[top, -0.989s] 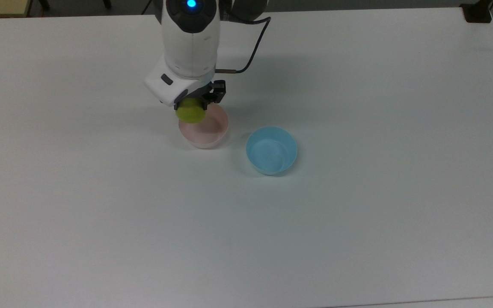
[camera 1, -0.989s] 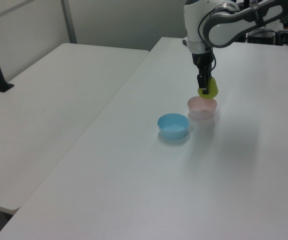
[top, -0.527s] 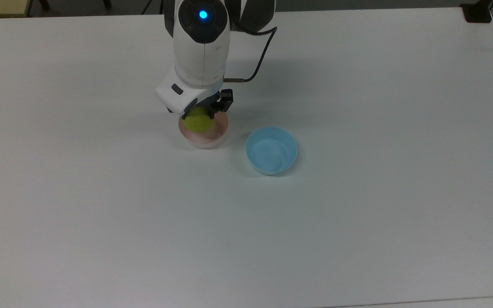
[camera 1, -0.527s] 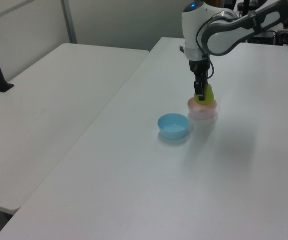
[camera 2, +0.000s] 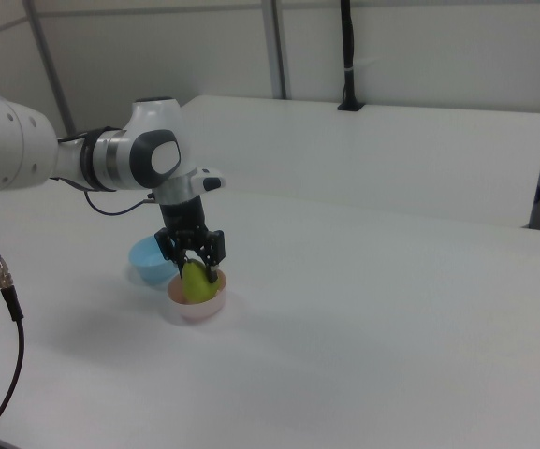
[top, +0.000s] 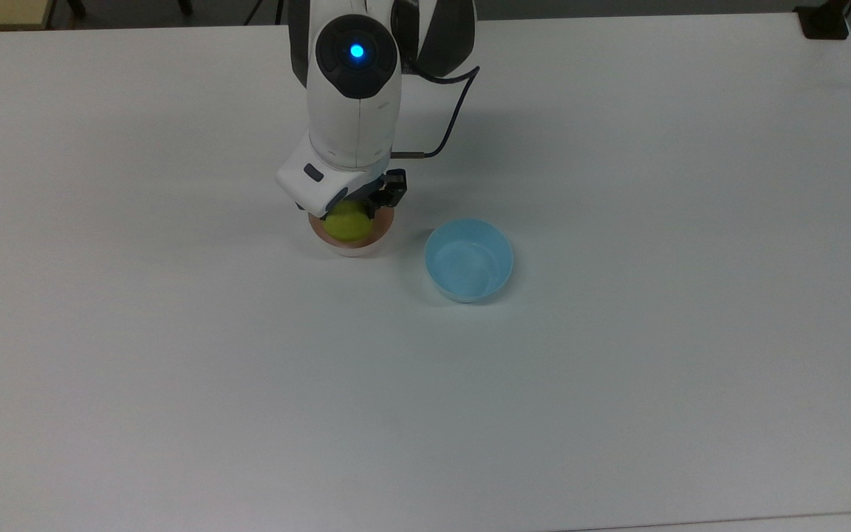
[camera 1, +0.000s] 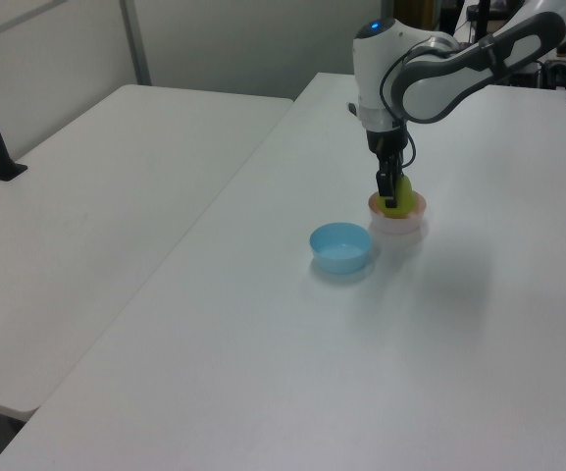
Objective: Place the pear in the bowl
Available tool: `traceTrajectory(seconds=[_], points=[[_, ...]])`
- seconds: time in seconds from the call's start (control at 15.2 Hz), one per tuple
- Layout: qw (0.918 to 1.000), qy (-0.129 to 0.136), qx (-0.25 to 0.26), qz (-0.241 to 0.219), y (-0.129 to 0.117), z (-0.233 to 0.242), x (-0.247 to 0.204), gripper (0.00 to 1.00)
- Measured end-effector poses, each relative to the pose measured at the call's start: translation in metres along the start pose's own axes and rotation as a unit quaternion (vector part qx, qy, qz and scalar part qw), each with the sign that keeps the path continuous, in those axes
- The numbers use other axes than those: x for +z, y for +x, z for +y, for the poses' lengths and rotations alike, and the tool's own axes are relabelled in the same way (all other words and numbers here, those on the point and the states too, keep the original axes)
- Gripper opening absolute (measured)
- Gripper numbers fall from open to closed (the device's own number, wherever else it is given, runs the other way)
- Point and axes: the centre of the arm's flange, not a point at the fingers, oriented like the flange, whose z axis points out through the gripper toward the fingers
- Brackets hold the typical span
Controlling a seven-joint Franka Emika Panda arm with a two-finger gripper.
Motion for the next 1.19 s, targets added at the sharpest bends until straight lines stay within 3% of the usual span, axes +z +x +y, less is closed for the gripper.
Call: traceTrajectory(seconds=[0.13, 0.33, 0.4, 0.73, 1.19], points=[[1.0000, 0.000, -0.002, 0.000, 0.000, -0.002, 0.000, 0.67], [1.0000, -0.001, 0.000, 0.005, 0.001, -0.006, -0.005, 0.95], [1.0000, -0.001, 0.001, 0.008, 0.001, -0.008, -0.009, 1.00], [0.9993, -0.006, 0.012, 0.034, -0.013, -0.003, -0.066, 1.00], [0.9968, -0.010, 0.039, 0.069, -0.063, 0.017, -0.171, 1.00]])
